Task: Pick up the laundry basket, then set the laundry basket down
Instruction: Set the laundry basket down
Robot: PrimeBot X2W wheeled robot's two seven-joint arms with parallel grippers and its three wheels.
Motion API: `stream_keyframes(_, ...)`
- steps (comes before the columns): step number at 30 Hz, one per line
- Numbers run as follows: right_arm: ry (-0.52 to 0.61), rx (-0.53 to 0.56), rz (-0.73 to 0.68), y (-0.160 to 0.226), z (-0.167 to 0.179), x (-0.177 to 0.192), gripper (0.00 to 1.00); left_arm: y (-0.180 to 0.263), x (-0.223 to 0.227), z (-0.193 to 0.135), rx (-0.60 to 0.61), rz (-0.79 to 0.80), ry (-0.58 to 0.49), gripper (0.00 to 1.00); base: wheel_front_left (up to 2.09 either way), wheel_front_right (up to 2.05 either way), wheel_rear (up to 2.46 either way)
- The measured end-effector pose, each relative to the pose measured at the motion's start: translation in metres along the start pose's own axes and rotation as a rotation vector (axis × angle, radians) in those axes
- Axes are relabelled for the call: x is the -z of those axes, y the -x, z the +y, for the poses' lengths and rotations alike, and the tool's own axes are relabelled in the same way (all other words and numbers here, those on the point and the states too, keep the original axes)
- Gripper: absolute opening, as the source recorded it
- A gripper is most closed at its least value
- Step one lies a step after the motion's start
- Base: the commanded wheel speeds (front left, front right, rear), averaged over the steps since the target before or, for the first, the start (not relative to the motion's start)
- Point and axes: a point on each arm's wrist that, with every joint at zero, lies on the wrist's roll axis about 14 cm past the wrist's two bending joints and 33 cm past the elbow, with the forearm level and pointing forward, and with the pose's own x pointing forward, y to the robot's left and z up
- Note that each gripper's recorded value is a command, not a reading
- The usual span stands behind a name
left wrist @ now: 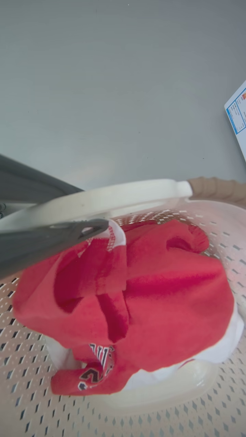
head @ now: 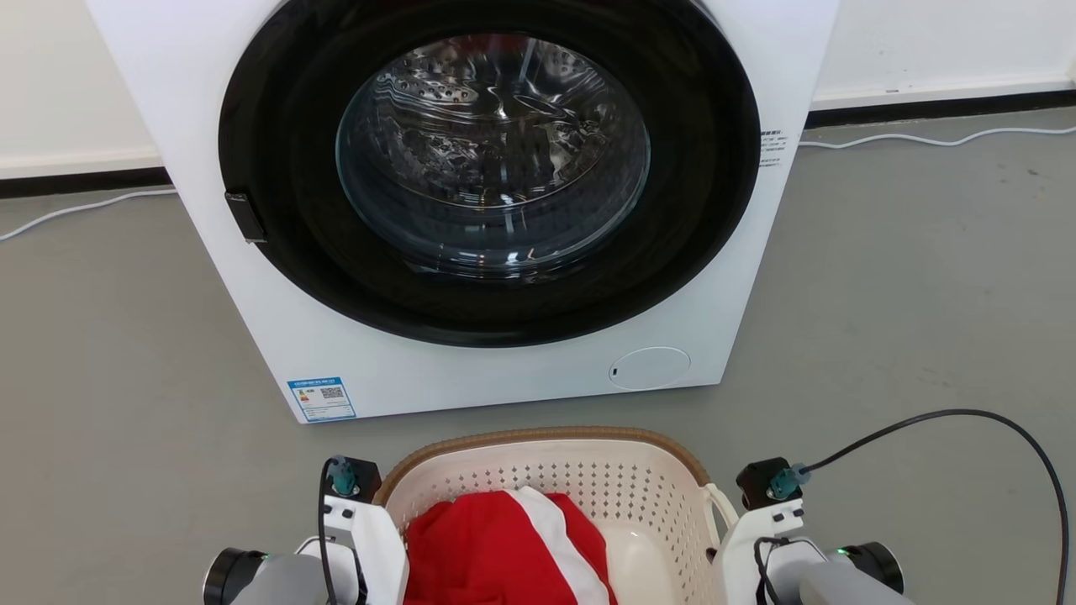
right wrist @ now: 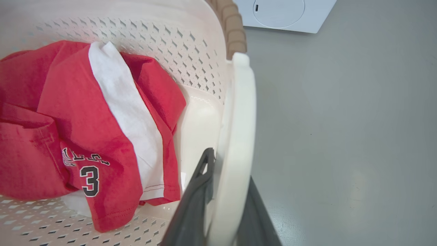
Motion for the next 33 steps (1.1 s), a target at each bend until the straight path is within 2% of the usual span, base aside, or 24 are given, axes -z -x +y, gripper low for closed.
stream_keyframes(15,0.019,-0.034,-0.116,-0.035,-0.001,-0.046,0.0,-0.03,-0.017,0.029,-0.043,-0.03,0.029,0.0,0.0,0.0,0.0)
stream_keyframes(33,-0.024,-0.029,-0.119,-0.106,-0.023,-0.041,0.0,-0.098,-0.023,0.047,-0.04,-0.039,0.056,0.0,0.0,0.0,0.0)
